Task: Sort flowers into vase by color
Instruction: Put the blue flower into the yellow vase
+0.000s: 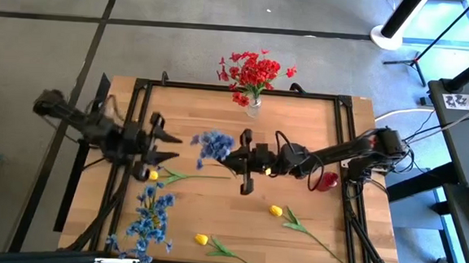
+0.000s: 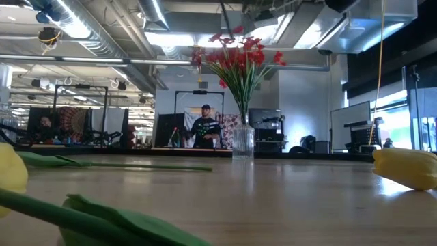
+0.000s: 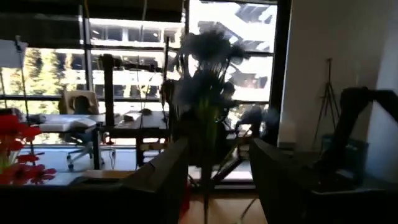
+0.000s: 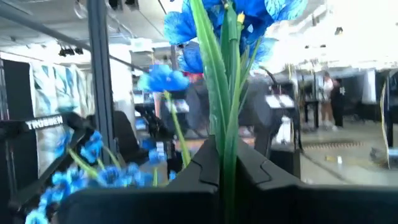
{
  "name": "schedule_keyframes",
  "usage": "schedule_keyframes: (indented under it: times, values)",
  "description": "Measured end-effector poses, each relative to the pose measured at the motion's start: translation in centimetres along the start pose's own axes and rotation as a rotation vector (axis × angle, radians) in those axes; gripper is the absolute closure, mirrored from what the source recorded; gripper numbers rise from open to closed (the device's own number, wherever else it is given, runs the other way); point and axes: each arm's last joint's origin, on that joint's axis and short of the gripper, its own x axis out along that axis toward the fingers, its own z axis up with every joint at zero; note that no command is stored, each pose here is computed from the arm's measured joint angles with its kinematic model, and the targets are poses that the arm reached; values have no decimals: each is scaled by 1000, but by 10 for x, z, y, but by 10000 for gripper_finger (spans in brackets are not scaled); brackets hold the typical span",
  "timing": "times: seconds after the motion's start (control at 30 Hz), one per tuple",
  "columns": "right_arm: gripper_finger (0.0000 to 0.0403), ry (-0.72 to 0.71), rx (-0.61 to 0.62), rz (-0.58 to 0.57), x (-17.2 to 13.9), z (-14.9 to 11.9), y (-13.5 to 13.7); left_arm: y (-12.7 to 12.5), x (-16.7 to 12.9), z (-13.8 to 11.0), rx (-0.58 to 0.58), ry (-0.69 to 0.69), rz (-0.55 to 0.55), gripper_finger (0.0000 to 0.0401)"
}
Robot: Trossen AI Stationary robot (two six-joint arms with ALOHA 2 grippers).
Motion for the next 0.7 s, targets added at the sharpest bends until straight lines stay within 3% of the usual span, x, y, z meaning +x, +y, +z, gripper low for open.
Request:
schedule_keyframes:
  times: [0.17, 0.33, 0.5, 0.57, 0.7]
  values:
    - [389, -44, -55, 12, 19, 4, 1, 28, 7, -6, 19, 49, -261, 236]
    - [379, 4, -75, 11, 47, -7, -4, 50, 8, -10, 55, 94, -410, 236]
    - [392, 38, -81, 13, 62, -16, -8, 66, 10, -23, 24, 122, -353, 236]
    - [393, 53, -82, -17, 62, -19, -8, 66, 10, -30, 15, 138, -391, 236]
    - [381, 46, -82, -61, 63, -25, -9, 61, 12, -35, 19, 28, -423, 236]
